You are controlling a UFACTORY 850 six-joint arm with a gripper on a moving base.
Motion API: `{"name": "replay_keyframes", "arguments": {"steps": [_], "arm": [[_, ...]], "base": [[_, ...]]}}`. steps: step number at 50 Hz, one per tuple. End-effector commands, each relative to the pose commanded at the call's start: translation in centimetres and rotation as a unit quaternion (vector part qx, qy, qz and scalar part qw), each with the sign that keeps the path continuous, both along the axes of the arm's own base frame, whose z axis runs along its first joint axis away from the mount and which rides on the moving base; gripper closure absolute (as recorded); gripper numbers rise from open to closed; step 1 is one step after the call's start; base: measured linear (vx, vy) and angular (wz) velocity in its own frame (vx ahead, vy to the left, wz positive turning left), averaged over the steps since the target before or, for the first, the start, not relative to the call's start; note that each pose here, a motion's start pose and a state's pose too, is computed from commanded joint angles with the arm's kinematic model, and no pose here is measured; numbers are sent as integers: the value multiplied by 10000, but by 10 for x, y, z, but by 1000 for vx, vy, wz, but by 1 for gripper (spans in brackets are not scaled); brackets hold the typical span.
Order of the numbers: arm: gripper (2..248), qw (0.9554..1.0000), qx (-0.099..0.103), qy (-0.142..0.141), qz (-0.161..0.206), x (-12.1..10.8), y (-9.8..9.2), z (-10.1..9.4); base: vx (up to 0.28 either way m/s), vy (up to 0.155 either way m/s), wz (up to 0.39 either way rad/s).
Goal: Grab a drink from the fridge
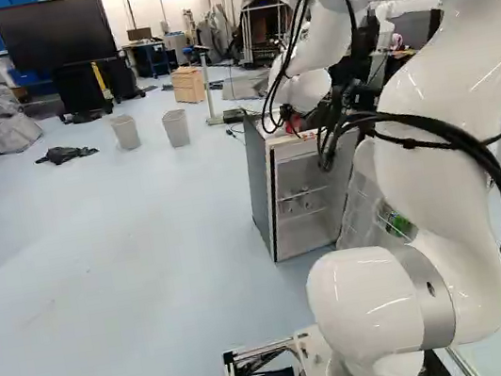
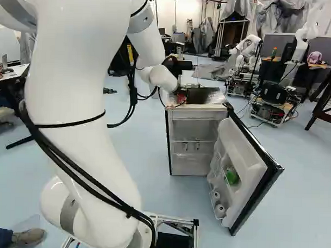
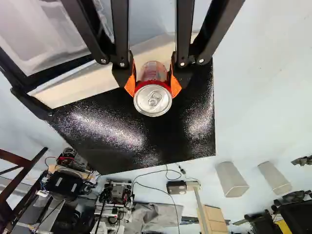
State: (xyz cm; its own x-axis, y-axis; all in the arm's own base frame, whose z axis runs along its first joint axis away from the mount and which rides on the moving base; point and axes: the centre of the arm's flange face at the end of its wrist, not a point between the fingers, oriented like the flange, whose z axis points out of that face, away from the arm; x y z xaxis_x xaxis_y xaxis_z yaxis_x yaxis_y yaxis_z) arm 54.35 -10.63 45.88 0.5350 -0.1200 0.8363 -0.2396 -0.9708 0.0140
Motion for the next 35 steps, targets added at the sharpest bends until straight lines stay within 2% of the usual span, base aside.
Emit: {"name": "replay_keyframes", "arguments": {"steps": [17, 35], "arm": [[160, 10000, -8, -41, 29, 22, -1, -1], [160, 10000, 1, 5, 32, 26, -1, -8]], "base": [[0, 0, 0], [0, 0, 0]]}}
